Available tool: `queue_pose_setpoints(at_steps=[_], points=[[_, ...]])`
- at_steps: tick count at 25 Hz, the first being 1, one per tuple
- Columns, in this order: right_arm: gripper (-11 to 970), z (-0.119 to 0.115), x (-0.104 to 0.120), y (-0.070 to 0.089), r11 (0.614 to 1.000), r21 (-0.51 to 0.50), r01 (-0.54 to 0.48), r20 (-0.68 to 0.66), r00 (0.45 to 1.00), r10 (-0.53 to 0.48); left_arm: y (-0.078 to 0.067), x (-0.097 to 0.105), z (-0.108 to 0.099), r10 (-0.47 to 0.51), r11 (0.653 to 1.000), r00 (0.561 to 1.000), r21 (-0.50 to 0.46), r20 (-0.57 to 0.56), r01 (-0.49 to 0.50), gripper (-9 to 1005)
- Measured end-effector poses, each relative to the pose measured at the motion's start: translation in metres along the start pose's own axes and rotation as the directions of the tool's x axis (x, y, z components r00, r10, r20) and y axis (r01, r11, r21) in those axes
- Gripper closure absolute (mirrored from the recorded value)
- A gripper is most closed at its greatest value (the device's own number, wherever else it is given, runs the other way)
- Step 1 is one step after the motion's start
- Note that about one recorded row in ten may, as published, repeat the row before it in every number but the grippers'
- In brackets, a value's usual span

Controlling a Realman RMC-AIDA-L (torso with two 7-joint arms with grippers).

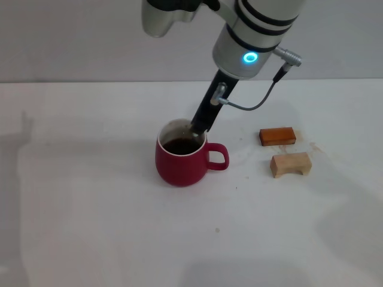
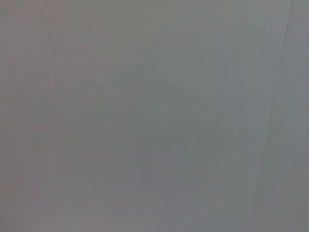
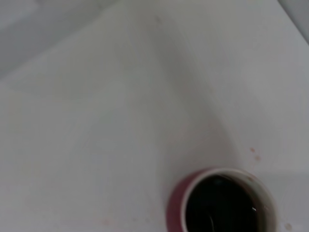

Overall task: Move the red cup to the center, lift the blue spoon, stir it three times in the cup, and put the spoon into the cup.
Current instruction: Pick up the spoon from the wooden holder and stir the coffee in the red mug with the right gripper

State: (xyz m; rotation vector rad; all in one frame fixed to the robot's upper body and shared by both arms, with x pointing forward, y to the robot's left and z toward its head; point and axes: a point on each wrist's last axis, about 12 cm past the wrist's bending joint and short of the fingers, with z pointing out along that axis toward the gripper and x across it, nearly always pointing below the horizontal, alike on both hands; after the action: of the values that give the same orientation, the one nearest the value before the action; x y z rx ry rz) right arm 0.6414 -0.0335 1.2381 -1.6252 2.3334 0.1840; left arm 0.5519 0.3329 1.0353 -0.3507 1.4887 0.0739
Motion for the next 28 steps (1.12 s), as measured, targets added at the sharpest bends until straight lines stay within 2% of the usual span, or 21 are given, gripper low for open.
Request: queue_pose_setpoints(at_steps=[2,8,15,21,28], points=[[826,-0.0004,-0.0033,0.0021,1.0,-0.012,0.006,0.019,1.0,-0.006,0.0001,-0.0001,0.0001,0.0,1.0,1.0,0.0,0.0,0.0,134],[827,0.0046,-0.008,-0.0003,0.999,0.041,0.015,0.04,0.999,-0.016,-0.0004,-0.0005,0.0006,-0.001,1.0,1.0,0.001,0.002,0.001,134],[827,0.0036,-0.004,-0.0071,0.997,0.078,0.0,0.035,0.999,-0.003,-0.0006,-0.0006,0.0007,-0.001,1.0,1.0,0.002,0.003,0.001,134],[826,0.0053,0.0014,-0.0027,0.999,0.049,0.003,-0.008,1.0,-0.003,0.0014,0.0002,-0.0008,0.0,1.0,1.0,-0.003,0.0,0.0,134],[826,0.0033,-0.0002,0.0005,1.0,0.03,0.002,0.003,1.0,-0.002,0.0024,0.0004,-0.0017,-0.017,1.0,1.0,-0.005,0.0,0.017,134]])
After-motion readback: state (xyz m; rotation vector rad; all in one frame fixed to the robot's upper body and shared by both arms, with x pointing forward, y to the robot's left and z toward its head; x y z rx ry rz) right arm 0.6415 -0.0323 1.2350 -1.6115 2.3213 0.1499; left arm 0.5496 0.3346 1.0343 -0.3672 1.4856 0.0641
